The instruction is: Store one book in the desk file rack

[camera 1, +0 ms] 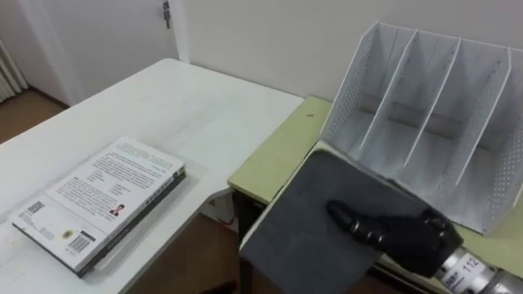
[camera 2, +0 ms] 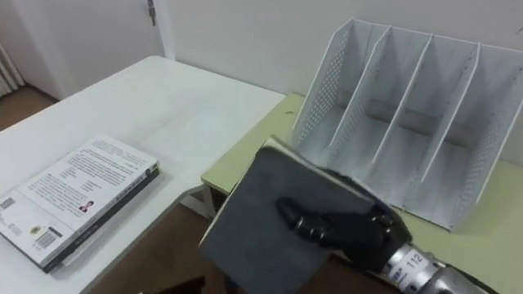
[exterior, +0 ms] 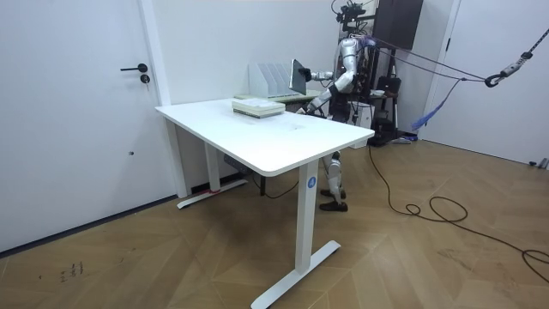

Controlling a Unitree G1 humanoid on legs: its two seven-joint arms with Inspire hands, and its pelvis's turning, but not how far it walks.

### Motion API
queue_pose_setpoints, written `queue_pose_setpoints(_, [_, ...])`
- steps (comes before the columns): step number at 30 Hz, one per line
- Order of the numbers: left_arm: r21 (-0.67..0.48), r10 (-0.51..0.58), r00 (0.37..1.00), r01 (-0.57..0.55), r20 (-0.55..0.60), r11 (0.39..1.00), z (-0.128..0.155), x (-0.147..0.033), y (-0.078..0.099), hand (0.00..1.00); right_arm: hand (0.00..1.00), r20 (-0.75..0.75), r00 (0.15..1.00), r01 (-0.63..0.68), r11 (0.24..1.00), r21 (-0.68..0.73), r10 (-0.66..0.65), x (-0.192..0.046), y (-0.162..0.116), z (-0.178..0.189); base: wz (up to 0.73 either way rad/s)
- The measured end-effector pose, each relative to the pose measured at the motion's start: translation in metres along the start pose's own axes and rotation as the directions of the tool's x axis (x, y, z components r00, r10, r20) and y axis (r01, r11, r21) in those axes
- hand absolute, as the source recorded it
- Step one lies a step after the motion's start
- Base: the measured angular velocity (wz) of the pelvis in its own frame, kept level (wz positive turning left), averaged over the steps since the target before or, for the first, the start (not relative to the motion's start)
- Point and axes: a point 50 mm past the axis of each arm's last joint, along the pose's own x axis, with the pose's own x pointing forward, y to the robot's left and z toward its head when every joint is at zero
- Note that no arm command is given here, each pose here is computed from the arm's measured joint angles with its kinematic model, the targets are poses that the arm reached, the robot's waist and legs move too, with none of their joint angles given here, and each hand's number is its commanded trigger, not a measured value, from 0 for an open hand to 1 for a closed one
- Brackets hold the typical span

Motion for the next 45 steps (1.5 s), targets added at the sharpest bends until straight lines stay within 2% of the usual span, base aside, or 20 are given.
queue_pose_setpoints(3, [-0.048,0.093,0.993,-0.097,-0.071,0.994,-0.027,0.004,0.002,0.00,1.00,0.032,0.993,0.118,0.991,-0.056,-0.117,0.005,-0.002,0.000,-0.10])
queue_pose_setpoints(8, [-0.104,0.228,0.960,-0.246,-0.160,0.964,-0.060,-0.003,0.010,0.00,1.00,0.047,0.958,0.286,0.940,-0.185,-0.282,0.006,-0.010,0.002,-0.05])
queue_pose_setpoints(11, [-0.132,0.295,0.939,-0.320,-0.176,0.938,-0.076,-0.010,0.010,0.00,1.00,0.102,0.916,0.401,0.885,-0.235,-0.388,0.001,-0.018,0.012,-0.10])
queue_pose_setpoints(13, [-0.161,0.340,0.919,-0.373,-0.199,0.914,-0.087,-0.015,0.013,0.00,1.00,0.190,0.876,0.483,0.824,-0.297,-0.444,-0.001,-0.020,0.029,-0.09])
queue_pose_setpoints(16, [-0.181,0.379,0.891,-0.428,-0.249,0.886,-0.103,-0.021,0.013,0.00,1.00,0.324,0.823,0.566,0.724,-0.394,-0.467,0.004,-0.015,0.052,-0.07])
queue_pose_setpoints(18, [-0.188,0.394,0.876,-0.452,-0.280,0.872,-0.110,-0.023,0.013,0.00,1.00,0.413,0.784,0.615,0.677,-0.405,-0.464,0.010,-0.012,0.069,-0.02])
queue_pose_setpoints(25, [-0.198,0.431,0.843,-0.505,-0.321,0.840,-0.124,-0.029,0.012,0.00,1.00,0.728,0.527,0.814,0.506,-0.285,-0.438,0.017,0.001,0.130,0.00])
queue_pose_setpoints(34, [-0.155,0.494,0.796,-0.570,-0.350,0.807,-0.127,-0.032,0.016,0.00,1.00,0.838,0.275,0.910,0.409,-0.069,-0.471,0.013,0.002,0.161,0.00])
queue_pose_setpoints(37, [-0.144,0.510,0.787,-0.582,-0.347,0.801,-0.125,-0.033,0.018,0.00,1.00,0.843,0.206,0.930,0.368,-0.010,-0.496,0.010,-0.003,0.166,0.00])
queue_pose_setpoints(45, [-0.119,0.523,0.778,-0.590,-0.348,0.799,-0.123,-0.032,0.020,0.00,1.00,0.843,0.162,0.941,0.338,0.025,-0.513,0.008,-0.005,0.167,0.00])
